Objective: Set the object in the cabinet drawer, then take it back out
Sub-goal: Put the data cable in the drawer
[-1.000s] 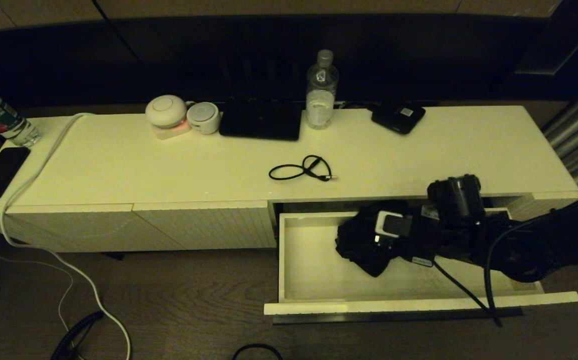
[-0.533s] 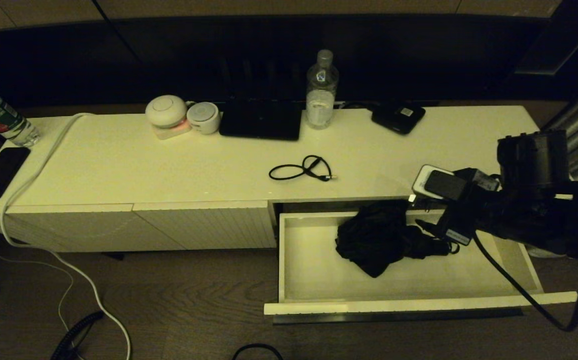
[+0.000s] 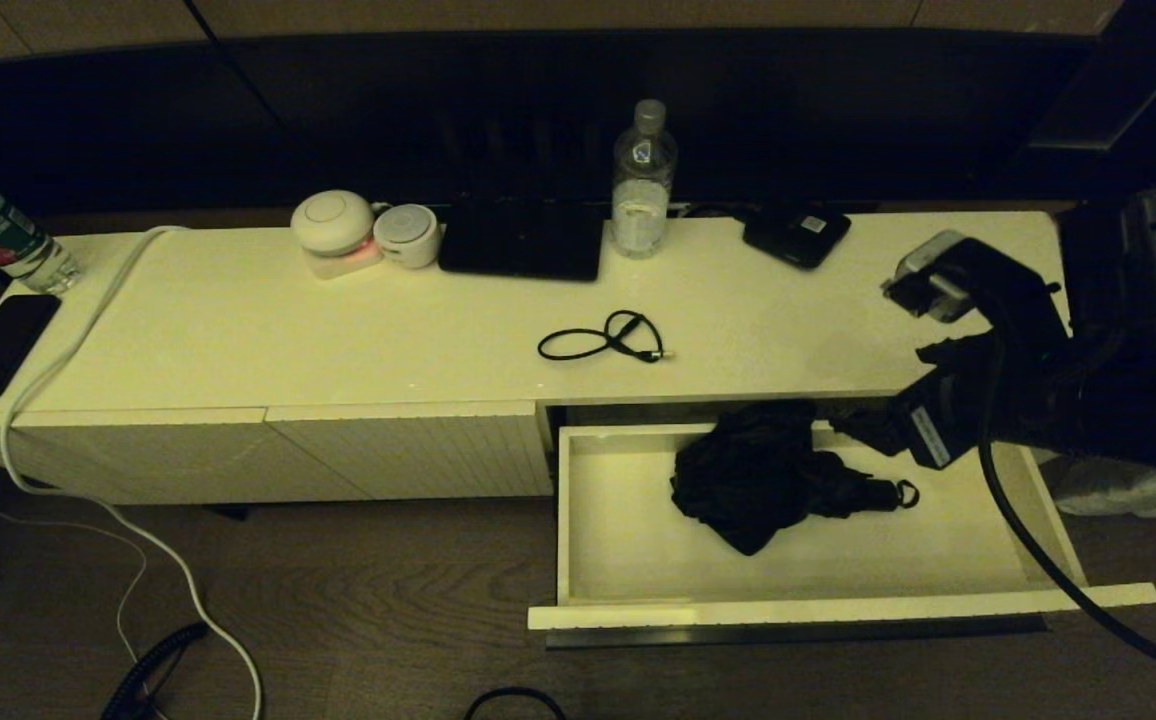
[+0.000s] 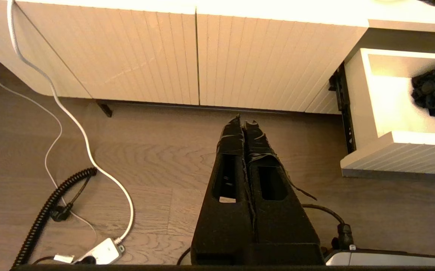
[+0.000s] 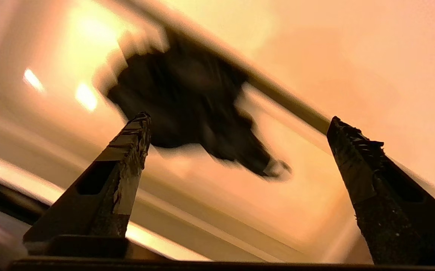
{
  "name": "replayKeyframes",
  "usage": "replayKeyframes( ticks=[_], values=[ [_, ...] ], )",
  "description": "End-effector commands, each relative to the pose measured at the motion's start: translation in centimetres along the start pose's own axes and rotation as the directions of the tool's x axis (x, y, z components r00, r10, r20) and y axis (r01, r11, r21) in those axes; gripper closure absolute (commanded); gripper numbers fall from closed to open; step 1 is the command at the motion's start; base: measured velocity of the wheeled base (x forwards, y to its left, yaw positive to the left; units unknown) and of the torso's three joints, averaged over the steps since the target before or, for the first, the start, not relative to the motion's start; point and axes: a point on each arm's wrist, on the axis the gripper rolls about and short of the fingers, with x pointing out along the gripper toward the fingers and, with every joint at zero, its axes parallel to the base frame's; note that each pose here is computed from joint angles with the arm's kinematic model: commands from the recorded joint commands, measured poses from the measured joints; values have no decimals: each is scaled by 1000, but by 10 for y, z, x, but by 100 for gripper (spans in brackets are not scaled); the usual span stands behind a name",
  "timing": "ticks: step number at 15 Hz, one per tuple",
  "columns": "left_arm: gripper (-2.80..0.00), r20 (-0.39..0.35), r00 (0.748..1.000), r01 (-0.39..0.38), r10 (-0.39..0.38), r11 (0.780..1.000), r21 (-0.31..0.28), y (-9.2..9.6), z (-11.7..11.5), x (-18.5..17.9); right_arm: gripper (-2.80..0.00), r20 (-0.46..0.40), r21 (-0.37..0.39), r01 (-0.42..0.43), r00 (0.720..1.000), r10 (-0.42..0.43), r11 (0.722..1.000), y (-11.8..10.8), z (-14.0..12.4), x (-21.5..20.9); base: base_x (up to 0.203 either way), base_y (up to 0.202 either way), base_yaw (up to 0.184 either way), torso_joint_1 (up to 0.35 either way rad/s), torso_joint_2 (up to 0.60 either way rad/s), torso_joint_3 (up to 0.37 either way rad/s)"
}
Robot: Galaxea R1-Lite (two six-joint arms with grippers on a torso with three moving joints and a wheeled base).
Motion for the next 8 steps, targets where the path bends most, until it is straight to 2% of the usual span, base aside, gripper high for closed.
replayKeyframes(
  ticks=[1, 3, 5, 8],
  values=[
    [0, 2, 1000, 0, 0, 1000, -1, 0, 0, 0, -280, 66, 199, -30, 998, 17, 979, 5, 26, 1, 0, 0, 0, 0, 0, 0],
    [0, 2, 1000, -1, 1, 1000, -1, 0, 0, 0, -280, 59, 325, -54, 998, 37, 944, 13, 35, 16, 0, 0, 0, 0, 0, 0],
    [0, 2, 1000, -1, 1, 1000, -1, 0, 0, 0, -280, 33, 420, -65, 998, 56, 905, 23, 38, 41, 0, 0, 0, 0, 0, 0],
    [0, 2, 1000, -1, 1, 1000, -1, 0, 0, 0, -280, -10, 448, -81, 995, 95, 890, 37, 34, 73, 0, 0, 0, 0, 0, 0]
  ],
)
